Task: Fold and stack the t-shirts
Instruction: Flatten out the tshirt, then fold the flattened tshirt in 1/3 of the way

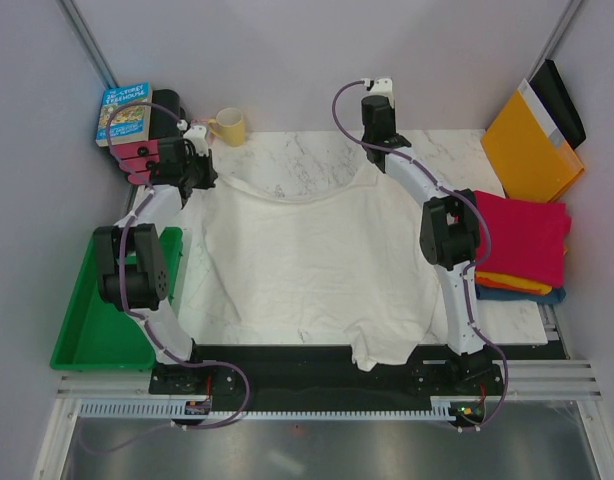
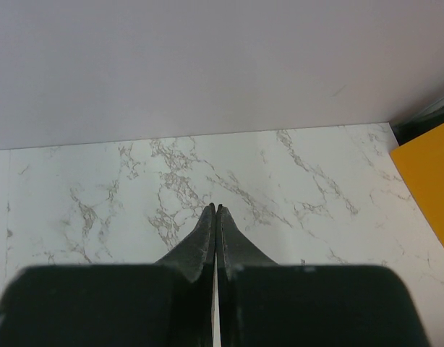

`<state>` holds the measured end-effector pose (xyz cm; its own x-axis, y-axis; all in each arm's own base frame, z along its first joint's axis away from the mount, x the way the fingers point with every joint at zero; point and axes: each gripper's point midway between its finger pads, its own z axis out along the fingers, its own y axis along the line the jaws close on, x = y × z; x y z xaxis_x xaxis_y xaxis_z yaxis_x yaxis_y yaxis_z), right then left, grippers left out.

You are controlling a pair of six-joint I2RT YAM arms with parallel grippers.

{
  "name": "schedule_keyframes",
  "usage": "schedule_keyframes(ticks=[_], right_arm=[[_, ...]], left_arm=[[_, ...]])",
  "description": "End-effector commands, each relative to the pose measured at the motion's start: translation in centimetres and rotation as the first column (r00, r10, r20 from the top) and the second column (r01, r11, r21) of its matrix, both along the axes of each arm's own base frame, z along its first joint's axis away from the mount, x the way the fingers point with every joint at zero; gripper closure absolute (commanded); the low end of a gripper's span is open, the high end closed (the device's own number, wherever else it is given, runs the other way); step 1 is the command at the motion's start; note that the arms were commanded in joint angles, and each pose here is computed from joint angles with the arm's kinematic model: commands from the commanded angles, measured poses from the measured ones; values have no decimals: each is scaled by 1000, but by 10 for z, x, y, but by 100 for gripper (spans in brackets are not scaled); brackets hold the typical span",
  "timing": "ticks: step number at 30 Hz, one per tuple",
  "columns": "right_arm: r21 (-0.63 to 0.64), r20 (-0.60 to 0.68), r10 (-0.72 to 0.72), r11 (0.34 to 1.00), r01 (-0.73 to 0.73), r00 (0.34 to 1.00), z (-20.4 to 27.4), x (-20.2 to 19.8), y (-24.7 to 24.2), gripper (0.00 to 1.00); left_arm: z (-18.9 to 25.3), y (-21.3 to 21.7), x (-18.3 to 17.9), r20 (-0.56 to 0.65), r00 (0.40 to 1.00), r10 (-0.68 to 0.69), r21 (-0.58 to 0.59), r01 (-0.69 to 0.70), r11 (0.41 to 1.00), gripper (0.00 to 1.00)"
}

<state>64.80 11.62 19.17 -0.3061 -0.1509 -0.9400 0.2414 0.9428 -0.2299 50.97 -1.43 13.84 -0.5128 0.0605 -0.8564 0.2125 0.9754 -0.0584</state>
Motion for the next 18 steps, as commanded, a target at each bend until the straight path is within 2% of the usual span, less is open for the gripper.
schedule_keyframes(ticks=[1, 10, 18], right_arm=[[36, 146, 0, 999, -6, 989, 64, 7, 2, 100], [37, 229, -81, 997, 74, 970, 107, -2, -20, 100], [47, 246, -214, 977, 209, 945, 112, -10, -59, 100]], left_arm=[[23, 4, 25, 77, 996, 37, -8, -36, 999, 98], [29, 5, 50, 83, 996, 43, -7, -43, 999, 98], [10, -4, 49, 46, 999, 12, 14, -13, 1000, 98]])
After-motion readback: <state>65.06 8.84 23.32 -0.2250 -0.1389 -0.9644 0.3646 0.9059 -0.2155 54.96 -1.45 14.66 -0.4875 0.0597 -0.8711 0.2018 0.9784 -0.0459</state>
